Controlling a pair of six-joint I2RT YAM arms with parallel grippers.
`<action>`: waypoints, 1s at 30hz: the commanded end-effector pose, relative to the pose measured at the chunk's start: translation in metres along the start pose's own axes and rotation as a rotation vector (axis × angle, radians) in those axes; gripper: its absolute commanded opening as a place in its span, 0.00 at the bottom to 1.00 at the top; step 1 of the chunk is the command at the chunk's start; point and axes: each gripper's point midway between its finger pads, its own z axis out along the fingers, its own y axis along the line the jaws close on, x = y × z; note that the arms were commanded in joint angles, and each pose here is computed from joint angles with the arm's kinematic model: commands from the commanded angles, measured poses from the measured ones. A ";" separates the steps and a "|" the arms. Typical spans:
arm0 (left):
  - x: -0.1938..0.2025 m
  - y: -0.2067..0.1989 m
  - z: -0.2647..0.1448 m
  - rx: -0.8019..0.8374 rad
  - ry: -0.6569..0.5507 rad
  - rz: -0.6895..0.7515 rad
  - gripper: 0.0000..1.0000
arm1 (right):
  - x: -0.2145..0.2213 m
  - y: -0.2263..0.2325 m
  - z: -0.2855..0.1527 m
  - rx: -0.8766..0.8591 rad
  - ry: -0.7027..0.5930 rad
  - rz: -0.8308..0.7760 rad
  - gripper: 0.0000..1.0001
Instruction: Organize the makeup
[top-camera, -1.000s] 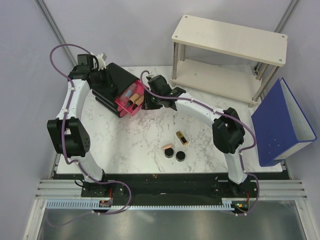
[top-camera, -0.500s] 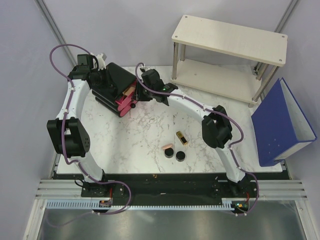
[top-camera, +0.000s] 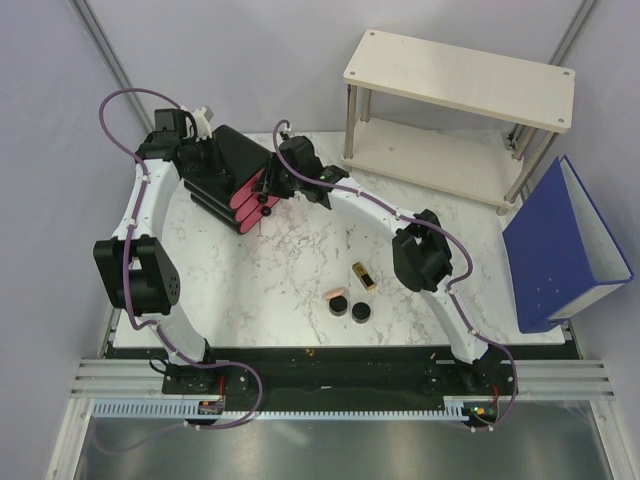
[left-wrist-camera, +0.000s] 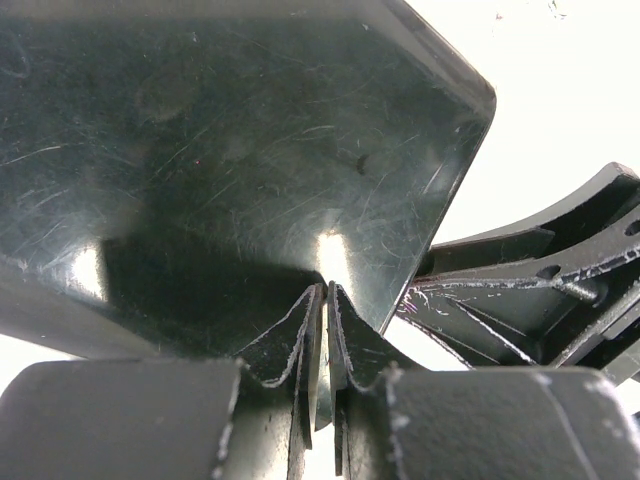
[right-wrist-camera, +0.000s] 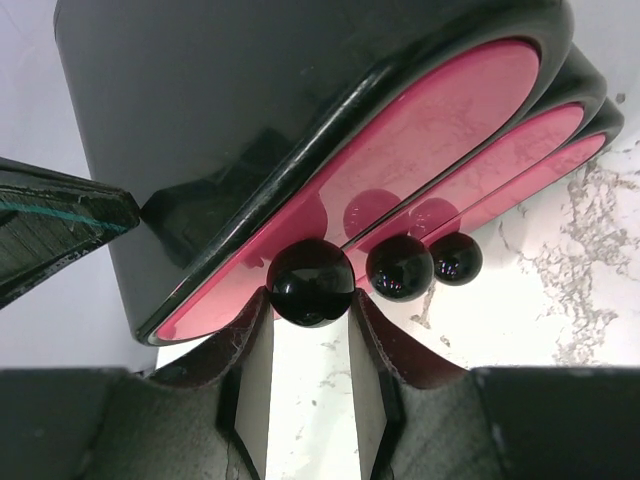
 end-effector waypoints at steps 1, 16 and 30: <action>0.102 0.039 0.010 -0.143 0.370 -0.073 0.16 | -0.029 0.040 0.003 -0.164 -0.104 0.065 0.36; 0.098 0.039 0.011 -0.136 0.363 -0.075 0.16 | -0.004 0.017 -0.044 -0.184 -0.058 0.219 0.57; 0.099 0.039 0.010 -0.139 0.364 -0.070 0.16 | -0.006 0.006 -0.006 -0.190 -0.041 0.285 0.00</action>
